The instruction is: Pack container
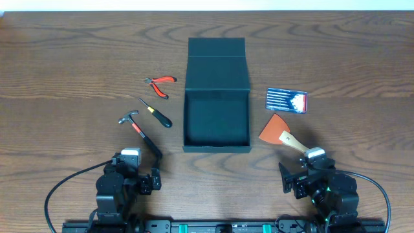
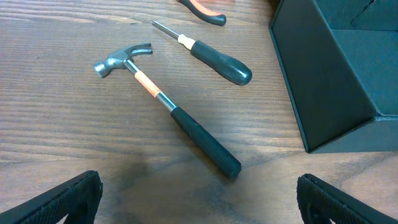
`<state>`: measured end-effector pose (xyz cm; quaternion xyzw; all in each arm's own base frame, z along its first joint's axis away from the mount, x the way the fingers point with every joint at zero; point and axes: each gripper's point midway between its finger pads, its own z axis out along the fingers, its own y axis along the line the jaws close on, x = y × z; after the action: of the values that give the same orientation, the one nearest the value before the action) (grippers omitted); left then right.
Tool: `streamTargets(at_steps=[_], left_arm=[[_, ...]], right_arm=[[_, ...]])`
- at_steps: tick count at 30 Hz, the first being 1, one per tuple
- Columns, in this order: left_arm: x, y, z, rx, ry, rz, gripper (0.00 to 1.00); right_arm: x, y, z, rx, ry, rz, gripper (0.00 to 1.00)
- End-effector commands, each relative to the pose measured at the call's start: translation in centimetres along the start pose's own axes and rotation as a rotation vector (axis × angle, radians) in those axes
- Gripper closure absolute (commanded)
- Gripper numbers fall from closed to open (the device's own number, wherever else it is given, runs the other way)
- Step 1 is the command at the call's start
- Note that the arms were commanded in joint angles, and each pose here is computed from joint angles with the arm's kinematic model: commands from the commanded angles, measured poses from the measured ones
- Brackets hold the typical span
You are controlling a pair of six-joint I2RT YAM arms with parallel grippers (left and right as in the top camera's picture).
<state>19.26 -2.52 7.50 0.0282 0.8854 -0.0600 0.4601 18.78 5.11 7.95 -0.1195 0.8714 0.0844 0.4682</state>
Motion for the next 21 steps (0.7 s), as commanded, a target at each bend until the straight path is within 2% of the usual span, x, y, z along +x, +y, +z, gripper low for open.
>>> streamTargets(at_steps=[1, 13, 18, 21], left_arm=[[0.1, 0.2, 0.1, -0.01, -0.002, 0.015, 0.02], [0.1, 0.2, 0.1, -0.01, -0.002, 0.015, 0.01], [0.1, 0.2, 0.1, -0.01, -0.002, 0.015, 0.02], [0.1, 0.2, 0.1, -0.01, -0.002, 0.015, 0.02]], right_arm=[[0.0, -0.2, 0.0, 0.011, -0.007, 0.016, 0.01], [-0.5, -0.2, 0.0, 0.009, -0.025, 0.007, 0.01], [-5.5, 0.9, -1.9, -0.052, -0.112, -0.013, 0.01], [-8.7, 1.1, -3.7, -0.059, -0.054, -0.008, 0.01]])
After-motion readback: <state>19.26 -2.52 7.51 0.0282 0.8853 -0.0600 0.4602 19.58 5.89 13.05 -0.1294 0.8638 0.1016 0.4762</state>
